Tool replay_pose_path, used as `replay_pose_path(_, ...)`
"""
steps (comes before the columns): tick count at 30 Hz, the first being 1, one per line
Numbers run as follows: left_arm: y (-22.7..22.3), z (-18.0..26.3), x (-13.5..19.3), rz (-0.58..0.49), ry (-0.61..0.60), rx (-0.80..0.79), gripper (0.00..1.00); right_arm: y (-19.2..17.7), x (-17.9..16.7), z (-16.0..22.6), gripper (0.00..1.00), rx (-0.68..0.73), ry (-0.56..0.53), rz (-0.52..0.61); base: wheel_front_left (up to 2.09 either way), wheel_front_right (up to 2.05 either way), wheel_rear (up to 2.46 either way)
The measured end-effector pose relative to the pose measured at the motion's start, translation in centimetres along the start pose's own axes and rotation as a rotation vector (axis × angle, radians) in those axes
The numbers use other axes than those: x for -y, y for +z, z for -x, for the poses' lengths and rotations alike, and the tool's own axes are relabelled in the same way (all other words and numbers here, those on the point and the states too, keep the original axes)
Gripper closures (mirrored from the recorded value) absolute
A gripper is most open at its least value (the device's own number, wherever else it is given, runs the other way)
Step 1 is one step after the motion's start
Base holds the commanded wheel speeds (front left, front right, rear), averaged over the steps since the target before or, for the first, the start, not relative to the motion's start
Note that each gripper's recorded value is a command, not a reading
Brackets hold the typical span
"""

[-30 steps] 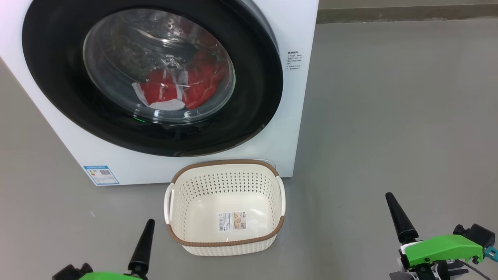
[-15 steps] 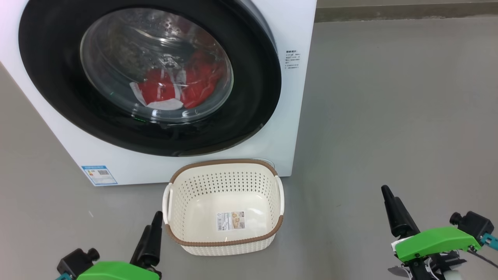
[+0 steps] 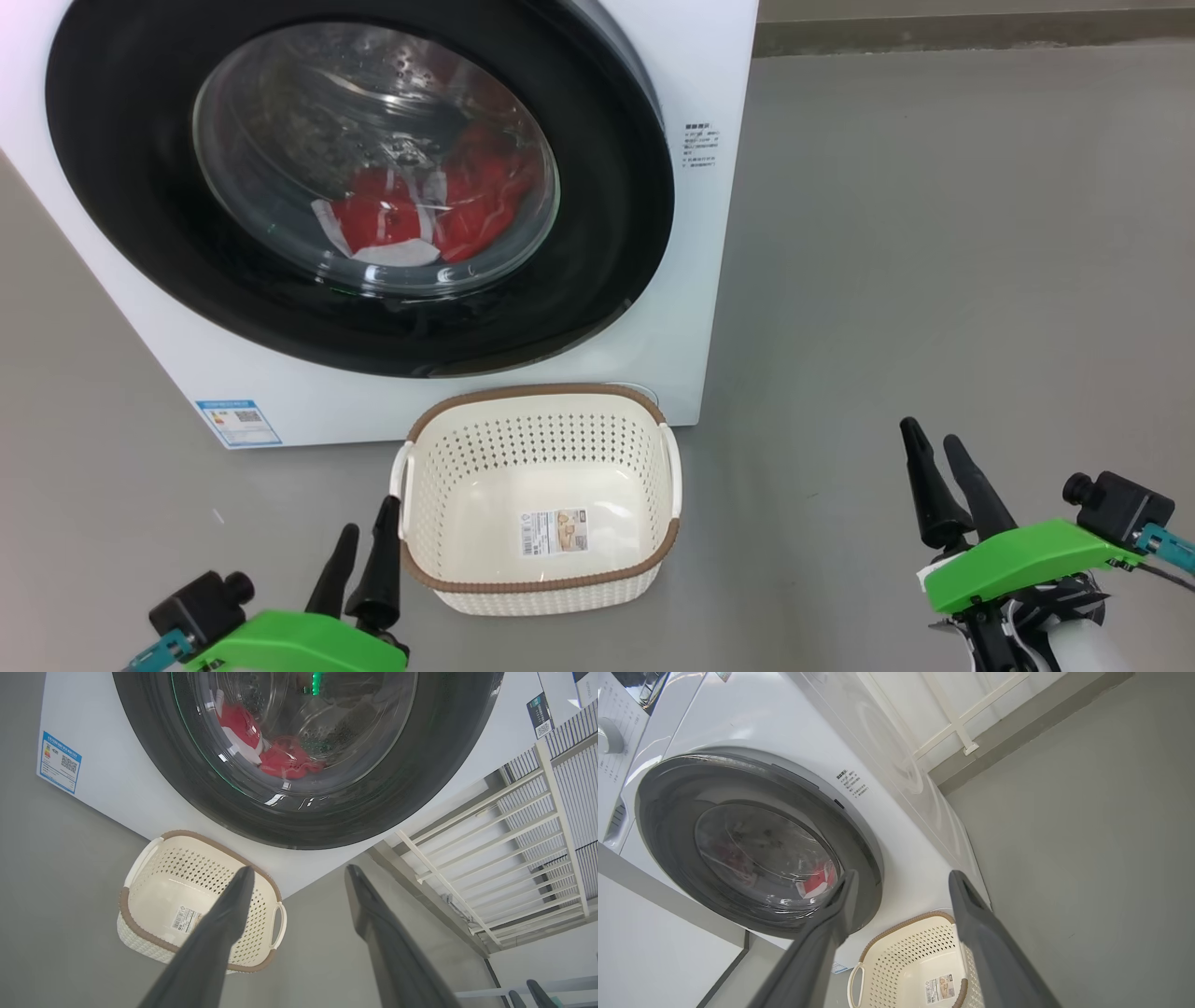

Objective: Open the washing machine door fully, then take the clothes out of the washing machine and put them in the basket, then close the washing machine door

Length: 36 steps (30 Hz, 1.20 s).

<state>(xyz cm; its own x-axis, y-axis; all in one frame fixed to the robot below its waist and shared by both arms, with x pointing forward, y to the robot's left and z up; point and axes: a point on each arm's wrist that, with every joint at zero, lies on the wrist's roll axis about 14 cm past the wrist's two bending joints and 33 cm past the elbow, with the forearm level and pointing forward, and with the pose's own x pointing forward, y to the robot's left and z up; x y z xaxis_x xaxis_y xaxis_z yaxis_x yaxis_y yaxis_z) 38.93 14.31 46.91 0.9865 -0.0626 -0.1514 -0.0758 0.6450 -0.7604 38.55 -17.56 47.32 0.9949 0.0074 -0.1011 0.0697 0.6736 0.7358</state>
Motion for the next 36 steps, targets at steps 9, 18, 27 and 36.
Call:
replay_pose_path(9, 0.3, -0.1, 0.5, -0.108, -0.009, 0.023, 0.00, 0.2, -0.9, -0.2, 0.00, 0.012, 0.034, 0.134, 0.00, 0.00, 0.00)
replay_pose_path(18, 0.7, -0.6, 1.4, -0.209, -0.026, 0.050, 0.00, 0.8, -2.2, -0.9, 0.00, 0.036, 0.077, 0.257, 0.00, 0.00, 0.00)
replay_pose_path(27, 1.5, -1.3, 2.9, -0.318, -0.058, 0.094, 0.00, 1.7, -3.8, -1.6, 0.00, 0.077, 0.128, 0.383, 0.00, 0.00, 0.00)
replay_pose_path(36, 1.8, -1.5, 4.0, -0.408, -0.084, 0.127, 0.00, 1.9, -4.8, -1.8, 0.00, 0.101, 0.165, 0.485, 0.00, 0.00, 0.00)
